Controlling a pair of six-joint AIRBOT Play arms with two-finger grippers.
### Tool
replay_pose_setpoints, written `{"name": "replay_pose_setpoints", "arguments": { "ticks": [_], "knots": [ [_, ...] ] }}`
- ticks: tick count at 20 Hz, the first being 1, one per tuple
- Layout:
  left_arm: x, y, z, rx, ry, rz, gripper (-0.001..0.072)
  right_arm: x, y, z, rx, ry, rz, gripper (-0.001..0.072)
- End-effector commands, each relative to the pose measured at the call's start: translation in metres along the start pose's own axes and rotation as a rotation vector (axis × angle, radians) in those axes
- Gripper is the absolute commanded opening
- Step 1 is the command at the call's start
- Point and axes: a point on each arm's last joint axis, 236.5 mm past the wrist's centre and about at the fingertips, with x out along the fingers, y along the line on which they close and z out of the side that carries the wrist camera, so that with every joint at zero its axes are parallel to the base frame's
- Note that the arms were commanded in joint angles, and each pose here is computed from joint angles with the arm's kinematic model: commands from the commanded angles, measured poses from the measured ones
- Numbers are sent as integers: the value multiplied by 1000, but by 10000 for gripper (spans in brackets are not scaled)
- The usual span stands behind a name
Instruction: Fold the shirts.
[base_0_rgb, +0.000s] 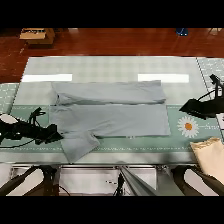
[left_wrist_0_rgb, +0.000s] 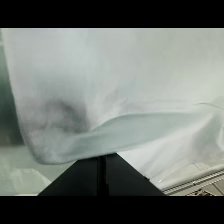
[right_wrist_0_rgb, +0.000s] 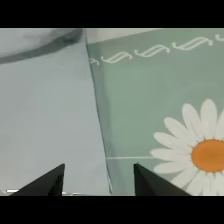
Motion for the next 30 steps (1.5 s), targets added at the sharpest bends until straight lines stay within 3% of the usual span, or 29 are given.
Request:
{"name": "replay_pose_setpoints", "arguments": {
  "ticks": [1, 3, 5, 14, 16, 17, 18, 19, 23, 25, 28, 30],
  "knots": [
    [0, 2, -10, 40, 42, 5, 15, 2, -33, -40, 74, 117, -36, 460],
    [0, 1, -10, 44, 42, 5, 16, 22, -32, -71, 156, 170, 28, 472],
    [0, -2, -9, 57, 38, -9, 16, 45, -19, -96, 183, 214, 112, 552],
    [0, -2, -8, 59, 32, -11, 16, 92, -1, -91, 299, 81, 169, 517],
    [0, -3, -6, 58, 27, -14, 16, 101, 10, -80, 281, 41, 142, 381],
    [0, -5, -5, 62, 20, -24, 16, 105, 15, -76, 269, 23, 128, 282],
    [0, -8, -4, 64, 17, -34, 16, 107, 20, -72, 255, 5, 124, 117],
    [-1, -10, -3, 63, 12, -42, 16, 106, 27, -69, 244, 4, 139, 25],
    [-46, -41, 28, 169, -137, -72, 16, 58, 65, -39, 55, 2, 225, 24],
    [-96, -81, 59, 232, -315, -129, 16, 15, 86, 5, -8, -143, 254, 24],
    [-174, -143, 107, 268, -595, -277, 16, -39, 115, 75, 16, -403, 335, 22],
    [-206, -160, 134, 272, -717, -306, 16, -47, 118, 102, 57, -468, 364, 22]
  ]
}}
